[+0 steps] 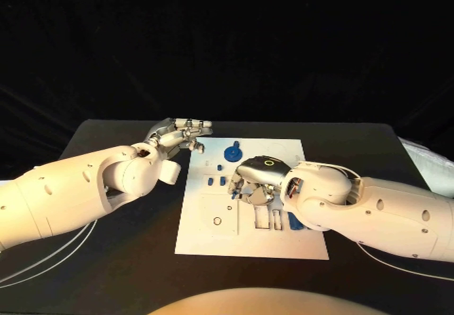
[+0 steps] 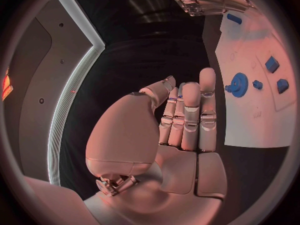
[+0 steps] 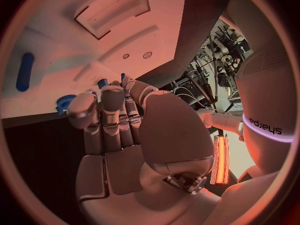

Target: Assemble the parts on the task board

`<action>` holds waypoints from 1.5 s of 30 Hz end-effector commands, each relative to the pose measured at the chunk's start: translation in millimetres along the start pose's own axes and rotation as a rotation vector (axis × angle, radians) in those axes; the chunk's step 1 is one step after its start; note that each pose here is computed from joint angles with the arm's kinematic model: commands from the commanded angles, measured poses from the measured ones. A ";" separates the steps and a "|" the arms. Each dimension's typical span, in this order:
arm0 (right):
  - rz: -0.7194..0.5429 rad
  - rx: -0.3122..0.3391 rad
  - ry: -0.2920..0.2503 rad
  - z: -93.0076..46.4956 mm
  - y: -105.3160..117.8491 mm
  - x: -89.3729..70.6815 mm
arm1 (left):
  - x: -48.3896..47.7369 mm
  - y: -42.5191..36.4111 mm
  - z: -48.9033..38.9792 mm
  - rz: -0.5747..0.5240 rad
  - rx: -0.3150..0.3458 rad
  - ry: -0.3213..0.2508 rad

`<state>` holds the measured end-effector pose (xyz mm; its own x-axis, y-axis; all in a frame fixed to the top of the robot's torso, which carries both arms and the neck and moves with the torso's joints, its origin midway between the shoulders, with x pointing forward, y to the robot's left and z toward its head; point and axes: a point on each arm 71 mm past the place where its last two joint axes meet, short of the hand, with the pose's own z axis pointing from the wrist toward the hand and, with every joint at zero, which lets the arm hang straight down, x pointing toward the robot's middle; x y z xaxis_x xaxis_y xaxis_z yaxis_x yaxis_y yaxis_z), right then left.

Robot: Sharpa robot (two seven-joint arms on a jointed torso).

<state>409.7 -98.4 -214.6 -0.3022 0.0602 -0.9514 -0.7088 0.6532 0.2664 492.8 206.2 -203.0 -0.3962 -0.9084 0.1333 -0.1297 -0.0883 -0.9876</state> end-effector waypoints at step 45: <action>-0.070 0.013 0.173 18.8 6.8 36.9 | 10.8 -0.3 1.9 -0.012 0.003 0.036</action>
<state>407.5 -76.3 -243.4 -0.3401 -0.0558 -0.9387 -0.7256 0.6505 0.2242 491.0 198.3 -202.4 -0.4122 -0.9002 0.1406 -0.1339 -0.0927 -0.9866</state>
